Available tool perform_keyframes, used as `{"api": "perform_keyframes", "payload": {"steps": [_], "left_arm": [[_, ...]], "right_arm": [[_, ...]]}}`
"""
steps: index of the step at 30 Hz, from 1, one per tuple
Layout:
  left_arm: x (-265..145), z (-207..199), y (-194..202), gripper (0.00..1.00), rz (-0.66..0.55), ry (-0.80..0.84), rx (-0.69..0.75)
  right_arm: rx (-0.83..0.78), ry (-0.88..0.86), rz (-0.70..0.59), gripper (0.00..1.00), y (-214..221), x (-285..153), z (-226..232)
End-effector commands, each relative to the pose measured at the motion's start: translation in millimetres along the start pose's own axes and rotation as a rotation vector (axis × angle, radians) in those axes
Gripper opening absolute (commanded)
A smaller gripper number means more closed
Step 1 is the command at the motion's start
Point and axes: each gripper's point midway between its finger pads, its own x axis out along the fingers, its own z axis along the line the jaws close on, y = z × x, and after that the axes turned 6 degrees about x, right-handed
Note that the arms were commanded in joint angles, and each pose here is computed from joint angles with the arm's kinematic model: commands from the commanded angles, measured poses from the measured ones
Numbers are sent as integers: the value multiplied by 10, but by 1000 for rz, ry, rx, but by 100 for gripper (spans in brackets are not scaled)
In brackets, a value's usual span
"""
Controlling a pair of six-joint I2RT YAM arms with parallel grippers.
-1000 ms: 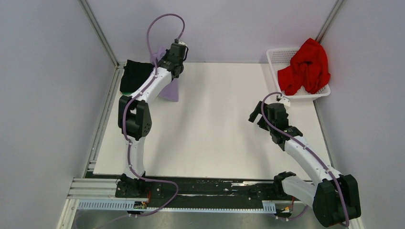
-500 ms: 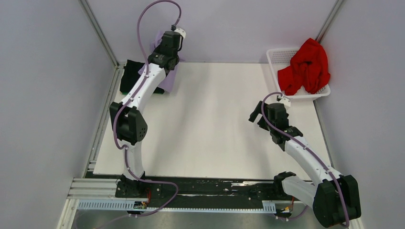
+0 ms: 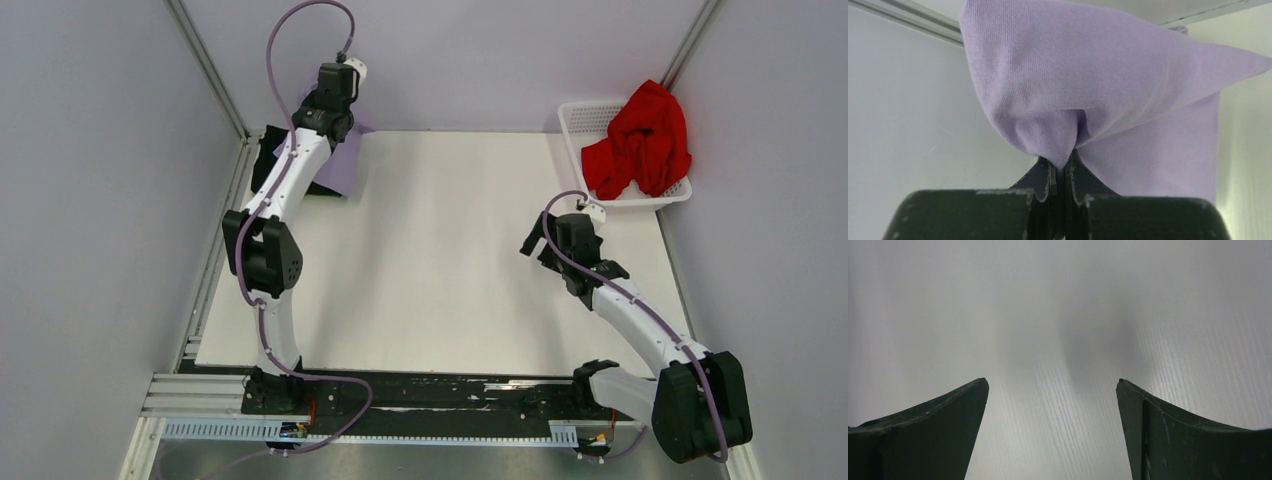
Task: Fold and stack the t-shirts
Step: Put the neatly folded tshirt into the corner of the board with the left arm, then reset both arms
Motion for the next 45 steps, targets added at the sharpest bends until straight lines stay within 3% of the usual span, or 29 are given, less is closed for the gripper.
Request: {"api": "perform_keyframes", "payload": {"steps": [1,10,12,13,14,15,18,19,23,28,29,30,31,32,33,34,35,36,38,39,40,41,42,45], "left_arm": [[367,200,59,0,-17,-18,-47],[1169,302,579,0,67,-39,-135],[1313,330,703,13,91,-76,-148],[1389,322,740,30,93,-93,-157],[1459,345,840,40,114,-116,-170],[1492,393,845,62,110,-137,-186],[1590,606,1039,79,151,-225,-252],[1581,680,1038,94,151,-247,-270],[1451,827,995,100,148,-281,-350],[1016,916,676,100,74,-163,-519],[977,763,686,100,77,-93,-563],[535,893,465,100,-1,-38,-659],[479,729,559,100,15,-6,-694],[160,888,402,100,-56,7,-734],[107,670,523,100,-45,46,-766],[-260,930,323,100,-163,33,-821],[-328,488,495,100,-124,128,-829],[-699,657,317,100,-241,144,-875],[-990,-9,702,100,-203,326,-905],[-1316,-108,631,100,-262,406,-944],[-1397,-519,836,100,-227,479,-933],[-1600,-563,852,100,-274,505,-931],[-1689,-927,1044,100,-244,560,-893],[-1921,-1169,1380,100,-210,569,-870]], "right_arm": [[-8,15,-54,100,-208,7,56],[-19,58,-40,100,-186,43,-5],[-22,72,-37,100,-182,48,-31],[-24,79,-35,100,-176,50,-43],[-26,87,-33,100,-173,52,-57],[-26,93,-34,100,-176,53,-66],[-28,100,-28,100,-170,60,-71],[-28,99,-25,100,-166,63,-67],[-17,95,-20,100,-166,54,-51],[14,62,-39,100,-215,-28,4],[22,53,-49,100,-237,-57,17],[39,29,-69,100,-281,-130,43],[45,18,-80,100,-298,-164,48],[49,8,-91,100,-311,-198,51],[52,0,-100,100,-316,-226,48],[57,-9,-109,100,-322,-258,46],[64,-20,-117,100,-327,-287,47],[75,-37,-124,100,-329,-319,54],[95,-64,-141,100,-326,-354,47],[106,-75,-154,100,-335,-381,38],[109,-77,-156,100,-325,-387,13],[109,-78,-158,100,-313,-394,-16],[111,-83,-159,100,-305,-408,-29],[119,-110,-158,100,-273,-434,-33]]}}
